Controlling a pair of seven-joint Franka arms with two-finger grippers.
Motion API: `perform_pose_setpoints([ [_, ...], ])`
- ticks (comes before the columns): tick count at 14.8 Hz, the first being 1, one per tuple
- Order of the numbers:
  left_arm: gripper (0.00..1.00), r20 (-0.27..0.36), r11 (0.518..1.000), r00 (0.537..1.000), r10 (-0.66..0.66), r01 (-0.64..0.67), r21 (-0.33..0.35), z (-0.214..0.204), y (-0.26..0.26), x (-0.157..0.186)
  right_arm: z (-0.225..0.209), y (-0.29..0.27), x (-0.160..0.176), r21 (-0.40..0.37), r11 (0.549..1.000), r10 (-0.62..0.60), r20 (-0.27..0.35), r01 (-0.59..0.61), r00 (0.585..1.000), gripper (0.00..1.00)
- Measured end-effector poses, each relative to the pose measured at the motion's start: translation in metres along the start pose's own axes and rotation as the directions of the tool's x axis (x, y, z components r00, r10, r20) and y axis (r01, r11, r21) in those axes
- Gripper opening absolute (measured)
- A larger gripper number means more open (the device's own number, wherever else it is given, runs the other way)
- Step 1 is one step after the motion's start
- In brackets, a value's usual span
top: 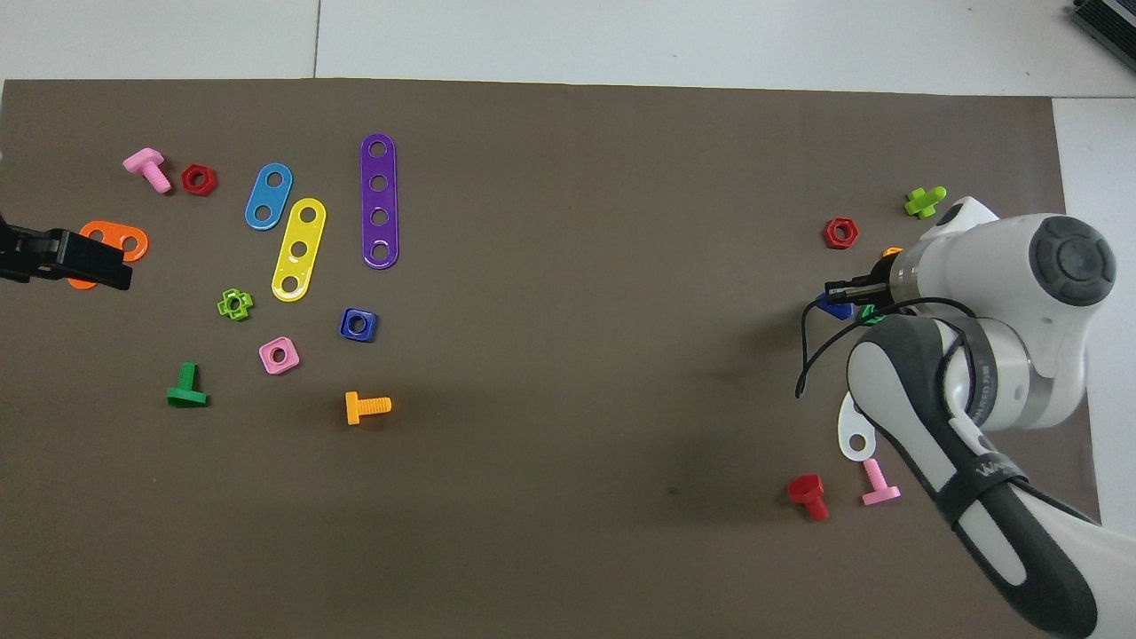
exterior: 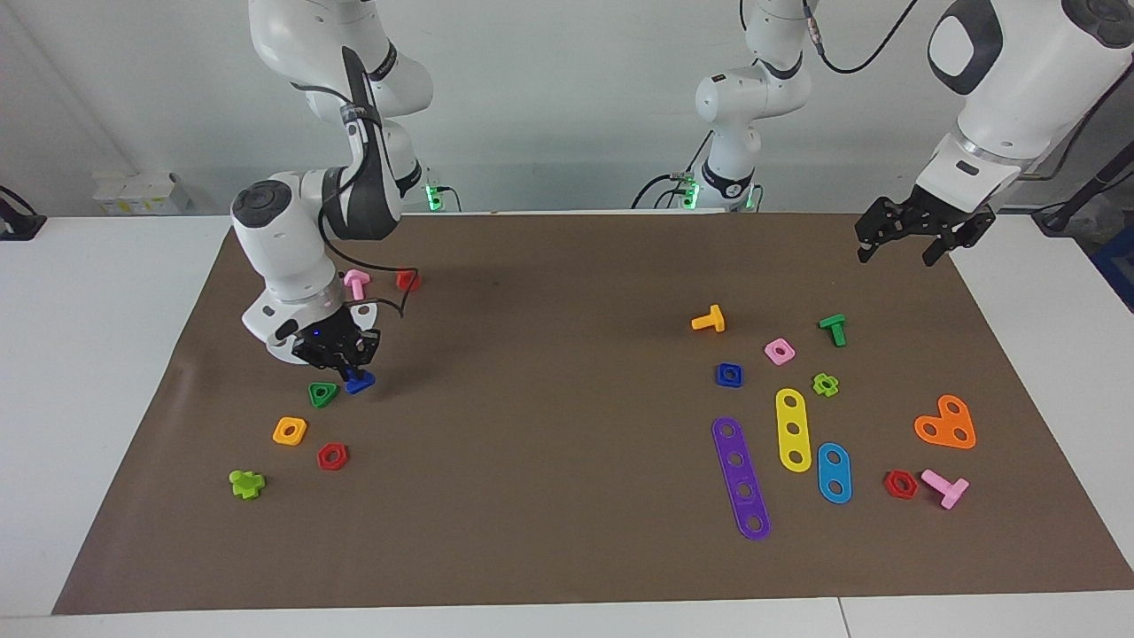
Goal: Unscrew and place screws in storage area
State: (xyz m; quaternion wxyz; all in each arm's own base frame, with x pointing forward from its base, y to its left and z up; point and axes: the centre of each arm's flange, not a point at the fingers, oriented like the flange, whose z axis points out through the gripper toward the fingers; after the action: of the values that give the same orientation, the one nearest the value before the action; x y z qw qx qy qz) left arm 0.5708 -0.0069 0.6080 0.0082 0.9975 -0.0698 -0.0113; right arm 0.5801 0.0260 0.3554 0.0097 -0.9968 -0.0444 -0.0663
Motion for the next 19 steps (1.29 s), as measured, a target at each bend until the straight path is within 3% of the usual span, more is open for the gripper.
perform_pose_setpoints([
  [10,1.0,0.0,1.0,1.0,0.0,0.0,0.0,0.0,0.0,0.0,0.032,0.006,0.0,-0.016,1.0,-0.016,-0.016,0.015,1.0,0.19],
  [12,1.0,0.0,1.0,1.0,0.0,0.0,0.0,0.0,0.0,0.0,0.032,0.006,0.0,-0.016,1.0,-0.016,-0.016,0.015,1.0,0.33],
  [15,1.0,0.0,1.0,1.0,0.0,0.0,0.0,0.0,0.0,0.0,0.027,0.006,0.004,-0.016,1.0,-0.016,-0.03,0.016,0.999,0.66],
  [18,1.0,0.0,1.0,1.0,0.0,0.0,0.0,0.0,0.0,0.0,-0.004,0.003,0.021,-0.006,1.0,0.02,-0.073,-0.02,0.997,0.98],
  [19,1.0,0.0,1.0,1.0,0.0,0.0,0.0,0.0,0.0,0.0,-0.021,0.001,0.028,0.0,0.999,0.04,-0.073,-0.04,0.997,1.0],
])
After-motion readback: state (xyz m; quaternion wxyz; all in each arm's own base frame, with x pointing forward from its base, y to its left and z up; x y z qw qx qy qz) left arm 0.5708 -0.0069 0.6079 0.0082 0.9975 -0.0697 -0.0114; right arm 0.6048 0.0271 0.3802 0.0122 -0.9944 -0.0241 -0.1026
